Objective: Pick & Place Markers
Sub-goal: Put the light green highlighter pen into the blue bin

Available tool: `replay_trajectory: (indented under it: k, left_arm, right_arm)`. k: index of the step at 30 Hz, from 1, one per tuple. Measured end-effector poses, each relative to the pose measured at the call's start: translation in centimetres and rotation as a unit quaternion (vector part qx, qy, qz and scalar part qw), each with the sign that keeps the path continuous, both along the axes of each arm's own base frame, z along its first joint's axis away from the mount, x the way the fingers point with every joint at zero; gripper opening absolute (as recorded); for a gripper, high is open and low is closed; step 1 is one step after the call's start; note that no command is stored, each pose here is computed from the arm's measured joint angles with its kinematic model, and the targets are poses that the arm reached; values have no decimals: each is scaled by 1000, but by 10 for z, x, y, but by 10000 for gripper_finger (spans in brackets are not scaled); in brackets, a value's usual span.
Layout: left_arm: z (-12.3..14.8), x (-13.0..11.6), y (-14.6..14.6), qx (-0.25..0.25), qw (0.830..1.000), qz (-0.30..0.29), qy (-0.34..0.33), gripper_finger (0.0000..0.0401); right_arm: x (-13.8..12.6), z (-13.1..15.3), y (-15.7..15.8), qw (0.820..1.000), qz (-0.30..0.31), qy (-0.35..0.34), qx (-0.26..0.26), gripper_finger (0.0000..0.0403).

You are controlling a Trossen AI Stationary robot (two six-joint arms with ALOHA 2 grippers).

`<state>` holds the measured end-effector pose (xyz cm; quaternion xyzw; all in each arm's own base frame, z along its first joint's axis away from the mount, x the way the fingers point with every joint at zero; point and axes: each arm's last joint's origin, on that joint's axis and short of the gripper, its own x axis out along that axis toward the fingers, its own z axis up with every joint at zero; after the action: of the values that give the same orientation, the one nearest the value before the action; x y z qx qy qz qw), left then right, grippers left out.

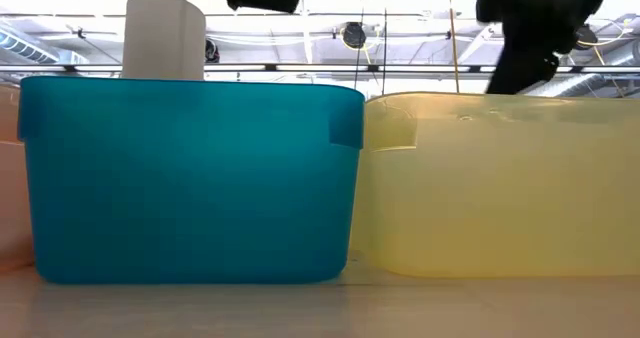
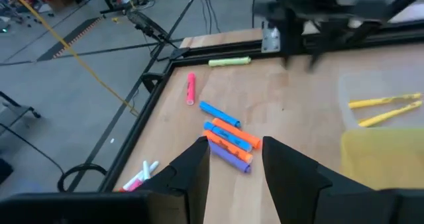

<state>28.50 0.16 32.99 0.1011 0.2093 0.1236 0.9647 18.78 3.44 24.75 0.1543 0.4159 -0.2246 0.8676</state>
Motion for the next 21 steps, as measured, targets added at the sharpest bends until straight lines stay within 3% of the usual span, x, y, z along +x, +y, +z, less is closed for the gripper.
replay_trajectory:
  k: [4, 8, 12, 15, 21]
  left_arm:
    - [8, 8, 11, 35, 998, 5, -45, 128]
    - [13, 12, 21, 56, 995, 17, -83, 119]
    - [15, 10, 24, 53, 995, 20, -85, 113]
    - [8, 5, 21, 51, 998, 11, -35, 108]
    - [7, -2, 17, 65, 998, -10, -4, 94]
  right_arm:
    - [-12, -12, -40, 986, -106, 131, 13, 140]
    - [-22, -31, -74, 949, -193, 244, 42, 85]
    - [-27, -47, -102, 921, -231, 308, 60, 15]
    - [-29, -58, -119, 901, -261, 338, 74, 8]
    - [-38, -77, -144, 848, -329, 404, 100, 1]
